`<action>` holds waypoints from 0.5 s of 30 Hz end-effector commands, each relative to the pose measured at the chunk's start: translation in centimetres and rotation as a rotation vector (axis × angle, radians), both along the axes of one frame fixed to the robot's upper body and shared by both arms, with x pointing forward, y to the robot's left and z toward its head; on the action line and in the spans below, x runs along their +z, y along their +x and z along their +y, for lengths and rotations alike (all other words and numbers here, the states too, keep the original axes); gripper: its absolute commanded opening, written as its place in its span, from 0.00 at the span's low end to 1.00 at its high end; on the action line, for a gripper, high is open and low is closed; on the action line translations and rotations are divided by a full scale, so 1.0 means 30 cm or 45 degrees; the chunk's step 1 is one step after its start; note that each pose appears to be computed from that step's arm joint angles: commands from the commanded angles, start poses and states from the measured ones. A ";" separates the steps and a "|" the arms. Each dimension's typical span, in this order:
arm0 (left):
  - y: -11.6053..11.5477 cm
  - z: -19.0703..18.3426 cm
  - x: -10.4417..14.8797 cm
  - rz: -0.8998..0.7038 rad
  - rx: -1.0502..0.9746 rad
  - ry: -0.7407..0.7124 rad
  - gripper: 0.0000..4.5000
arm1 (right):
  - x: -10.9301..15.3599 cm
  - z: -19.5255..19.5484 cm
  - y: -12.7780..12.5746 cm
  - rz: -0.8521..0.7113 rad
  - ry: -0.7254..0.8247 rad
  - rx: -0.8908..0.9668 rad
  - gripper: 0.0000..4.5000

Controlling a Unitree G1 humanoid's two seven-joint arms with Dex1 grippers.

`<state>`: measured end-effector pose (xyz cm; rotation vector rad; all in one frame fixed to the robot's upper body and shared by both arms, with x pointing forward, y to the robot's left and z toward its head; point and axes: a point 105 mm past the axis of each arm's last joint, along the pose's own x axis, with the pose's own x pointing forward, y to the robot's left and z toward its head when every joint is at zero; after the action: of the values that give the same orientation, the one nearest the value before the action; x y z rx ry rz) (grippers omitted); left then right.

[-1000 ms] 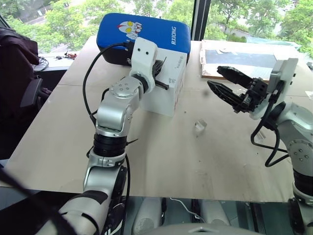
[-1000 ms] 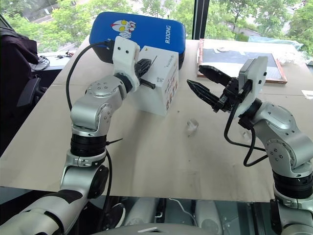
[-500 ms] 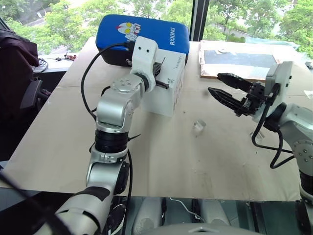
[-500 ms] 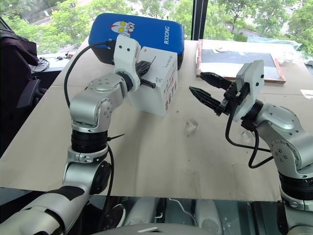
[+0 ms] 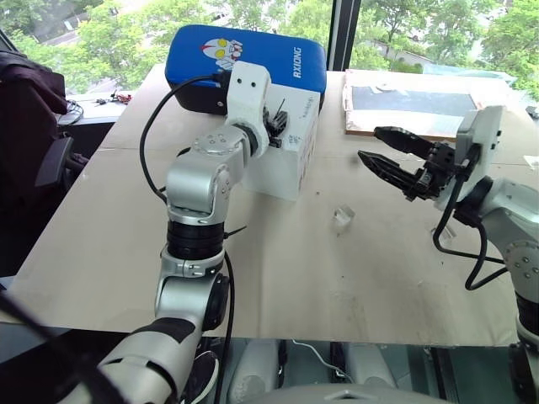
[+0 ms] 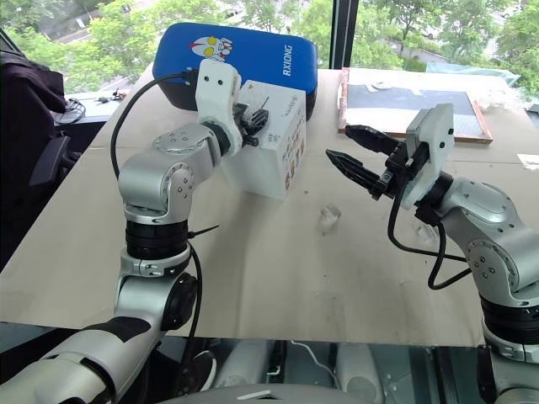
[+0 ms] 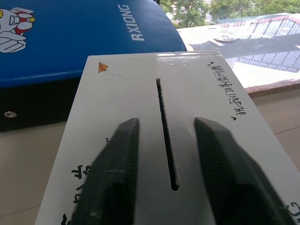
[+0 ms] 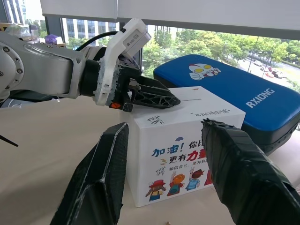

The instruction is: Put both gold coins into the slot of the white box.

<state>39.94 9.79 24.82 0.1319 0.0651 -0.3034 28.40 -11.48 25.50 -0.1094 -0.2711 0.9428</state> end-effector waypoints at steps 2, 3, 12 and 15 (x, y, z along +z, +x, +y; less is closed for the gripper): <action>0.021 0.021 -0.044 0.049 0.047 -0.006 0.78 | 0.044 0.002 -0.025 -0.079 0.014 0.012 0.60; 0.022 0.018 -0.028 0.016 0.041 -0.024 0.78 | 0.045 0.002 -0.025 -0.079 0.016 0.012 0.60; -0.211 -0.139 0.198 -0.371 -0.725 -0.355 0.78 | 0.027 -0.035 -0.025 -0.044 0.035 -0.022 0.60; -0.360 -0.137 0.167 -0.316 -1.050 -0.348 0.78 | -0.007 -0.071 -0.032 -0.002 0.025 -0.039 0.60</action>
<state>32.11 6.05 29.07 -0.0858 -0.2539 -0.9551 28.16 -13.02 24.20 -0.0802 -0.2266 0.9069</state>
